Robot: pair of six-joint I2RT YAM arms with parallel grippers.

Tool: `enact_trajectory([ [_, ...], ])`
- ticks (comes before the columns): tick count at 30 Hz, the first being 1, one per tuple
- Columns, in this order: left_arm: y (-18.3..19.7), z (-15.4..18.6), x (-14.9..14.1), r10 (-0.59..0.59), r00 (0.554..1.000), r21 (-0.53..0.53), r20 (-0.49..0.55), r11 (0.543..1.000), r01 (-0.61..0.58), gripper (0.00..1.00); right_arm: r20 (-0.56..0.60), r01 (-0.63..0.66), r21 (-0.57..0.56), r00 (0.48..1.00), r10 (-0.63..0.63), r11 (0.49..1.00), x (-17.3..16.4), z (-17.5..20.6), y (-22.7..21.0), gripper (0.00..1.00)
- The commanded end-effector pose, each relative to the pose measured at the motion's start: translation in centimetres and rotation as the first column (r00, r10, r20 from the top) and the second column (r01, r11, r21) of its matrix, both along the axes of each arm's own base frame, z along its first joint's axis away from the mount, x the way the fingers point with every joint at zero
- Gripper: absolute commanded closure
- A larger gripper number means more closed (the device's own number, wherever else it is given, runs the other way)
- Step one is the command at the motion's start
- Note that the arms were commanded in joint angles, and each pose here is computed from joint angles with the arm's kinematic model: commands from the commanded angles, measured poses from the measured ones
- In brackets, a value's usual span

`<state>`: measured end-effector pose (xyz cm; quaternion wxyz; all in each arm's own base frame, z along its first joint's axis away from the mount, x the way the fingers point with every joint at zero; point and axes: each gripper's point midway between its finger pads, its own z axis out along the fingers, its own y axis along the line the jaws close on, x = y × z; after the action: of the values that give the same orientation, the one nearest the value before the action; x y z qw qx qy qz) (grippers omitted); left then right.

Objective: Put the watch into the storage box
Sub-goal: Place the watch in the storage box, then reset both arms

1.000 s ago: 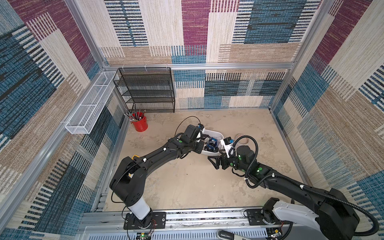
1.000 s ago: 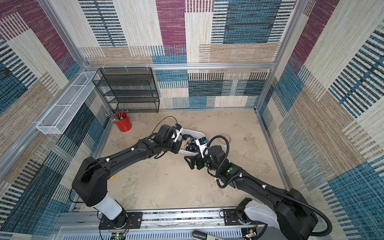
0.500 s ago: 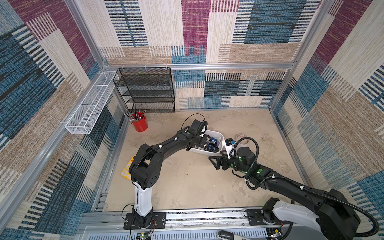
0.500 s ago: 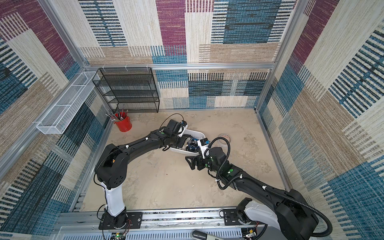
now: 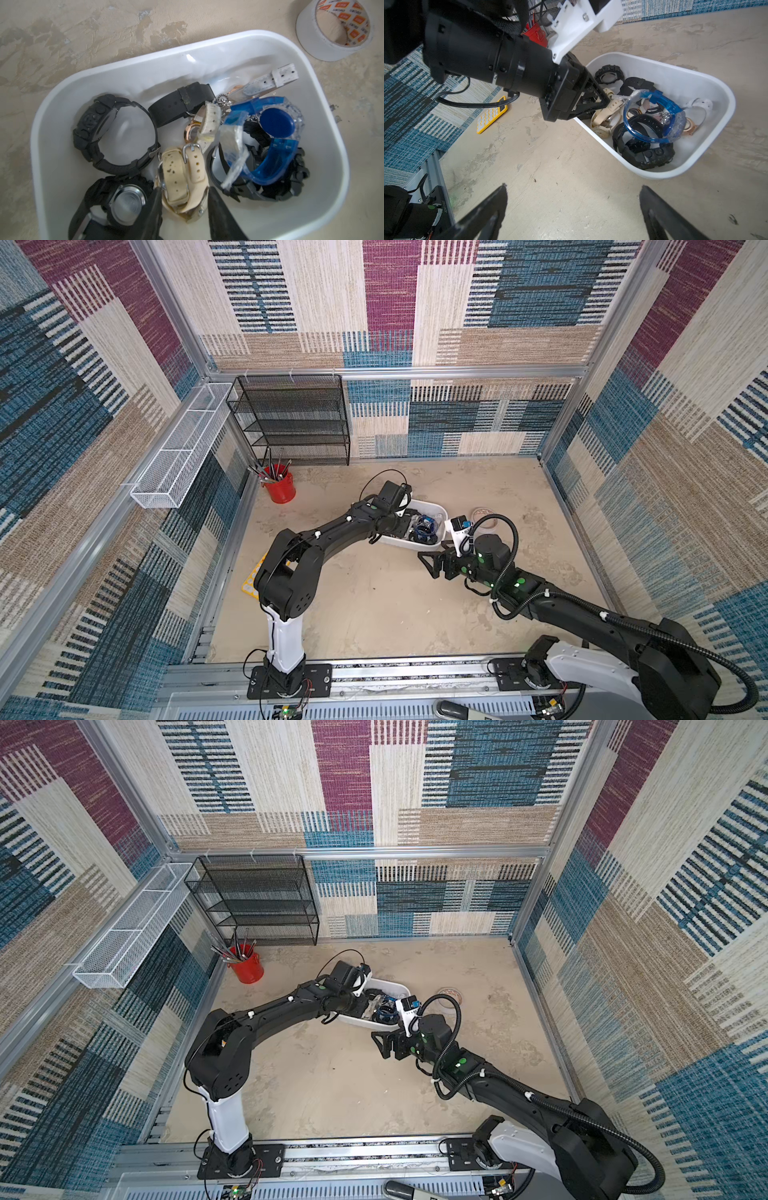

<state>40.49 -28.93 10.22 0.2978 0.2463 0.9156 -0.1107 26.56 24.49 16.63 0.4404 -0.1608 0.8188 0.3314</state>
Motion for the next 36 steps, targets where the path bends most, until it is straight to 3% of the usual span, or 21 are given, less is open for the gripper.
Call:
enact_trajectory([
  [1,0.2,1.0,0.0,0.024,1.000,-0.038,0.013,0.999,-0.024,0.48,0.031,0.010,0.034,0.999,-0.011,0.999,0.5,1.3,0.2,0.00],
  [9,-0.8,3.0,-2.2,-0.044,0.999,-0.186,0.030,0.981,0.049,0.15,0.038,0.024,0.035,0.999,-0.025,0.999,0.6,1.6,0.0,0.00],
  [13,-0.6,4.2,-2.8,-0.035,0.997,-0.242,0.068,0.969,0.050,0.10,0.045,0.032,0.038,0.998,-0.034,0.999,0.7,1.8,-0.1,0.00],
  [15,-0.3,4.9,-2.9,-0.018,0.995,-0.259,0.100,0.965,0.043,0.02,0.048,0.036,0.038,0.998,-0.037,0.999,0.8,2.0,-0.1,0.00],
  [21,2.2,9.2,-3.7,0.065,0.967,-0.296,0.248,0.955,0.012,0.01,0.054,0.098,0.015,0.994,-0.099,0.995,1.6,1.8,-0.9,0.00],
  [24,5.0,11.9,-4.9,0.160,0.919,-0.338,0.360,0.941,-0.032,0.01,0.082,0.155,-0.016,0.985,-0.153,0.988,2.4,2.5,-1.8,0.00],
  [29,11.9,13.5,-8.0,0.331,0.779,-0.355,0.533,0.923,-0.149,0.01,0.220,0.313,-0.051,0.930,-0.295,0.948,3.3,5.1,-5.4,0.01],
  [32,16.6,12.4,-9.8,0.422,0.682,-0.317,0.598,0.905,-0.282,0.01,0.326,0.473,-0.046,0.839,-0.435,0.880,3.7,6.5,-9.4,0.01],
  [34,18.8,11.5,-10.9,0.444,0.630,-0.296,0.637,0.896,-0.331,0.01,0.397,0.617,-0.041,0.732,-0.554,0.786,3.8,6.9,-13.2,0.01],
  [36,20.9,10.5,-11.6,0.483,0.574,-0.288,0.661,0.870,-0.400,0.01,0.470,0.685,-0.051,0.658,-0.588,0.727,3.8,6.8,-15.6,0.01],
])
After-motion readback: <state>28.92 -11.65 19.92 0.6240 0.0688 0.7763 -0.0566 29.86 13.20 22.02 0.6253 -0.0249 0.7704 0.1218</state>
